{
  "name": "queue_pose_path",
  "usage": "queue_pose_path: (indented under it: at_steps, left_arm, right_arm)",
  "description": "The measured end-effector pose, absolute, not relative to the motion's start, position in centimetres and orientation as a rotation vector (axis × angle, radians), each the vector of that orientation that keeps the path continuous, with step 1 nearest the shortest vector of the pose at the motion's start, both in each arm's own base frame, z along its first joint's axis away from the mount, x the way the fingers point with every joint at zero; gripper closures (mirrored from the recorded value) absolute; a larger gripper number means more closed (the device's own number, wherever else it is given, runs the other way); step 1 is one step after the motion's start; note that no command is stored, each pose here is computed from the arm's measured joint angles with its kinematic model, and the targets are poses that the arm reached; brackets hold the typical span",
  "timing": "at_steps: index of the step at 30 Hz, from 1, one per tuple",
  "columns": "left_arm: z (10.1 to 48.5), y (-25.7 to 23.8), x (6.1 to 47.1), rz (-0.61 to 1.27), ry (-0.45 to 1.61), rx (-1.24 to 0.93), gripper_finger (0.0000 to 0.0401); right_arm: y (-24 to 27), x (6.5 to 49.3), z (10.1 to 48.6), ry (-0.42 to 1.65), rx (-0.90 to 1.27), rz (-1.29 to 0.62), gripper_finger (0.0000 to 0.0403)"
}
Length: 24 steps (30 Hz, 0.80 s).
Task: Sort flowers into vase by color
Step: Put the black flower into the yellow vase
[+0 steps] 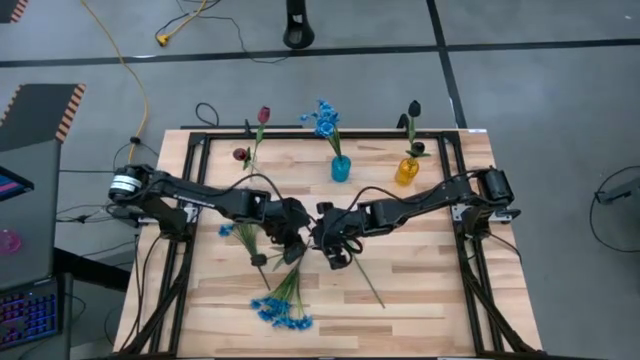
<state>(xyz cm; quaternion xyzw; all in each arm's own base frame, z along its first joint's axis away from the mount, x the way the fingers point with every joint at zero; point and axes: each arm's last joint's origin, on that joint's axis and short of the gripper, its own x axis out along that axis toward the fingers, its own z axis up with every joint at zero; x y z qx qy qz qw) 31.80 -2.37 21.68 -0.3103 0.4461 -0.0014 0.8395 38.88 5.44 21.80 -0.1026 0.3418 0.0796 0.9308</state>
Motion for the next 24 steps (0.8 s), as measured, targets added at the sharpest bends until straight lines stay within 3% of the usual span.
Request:
queue_pose_path:
  at_steps: [12, 24]
  left_arm:
    - [22.26, -1.29, 32.23, 0.014, 0.866, -0.691, 0.0381]
    - [22.29, -1.28, 32.21, 0.008, 0.864, -0.678, 0.0381]
  right_arm:
    - [6.16, 38.57, 21.58, 0.730, -0.242, 0.157, 0.0228]
    - [6.06, 38.60, 21.61, 0.727, -0.249, 0.136, 0.0317]
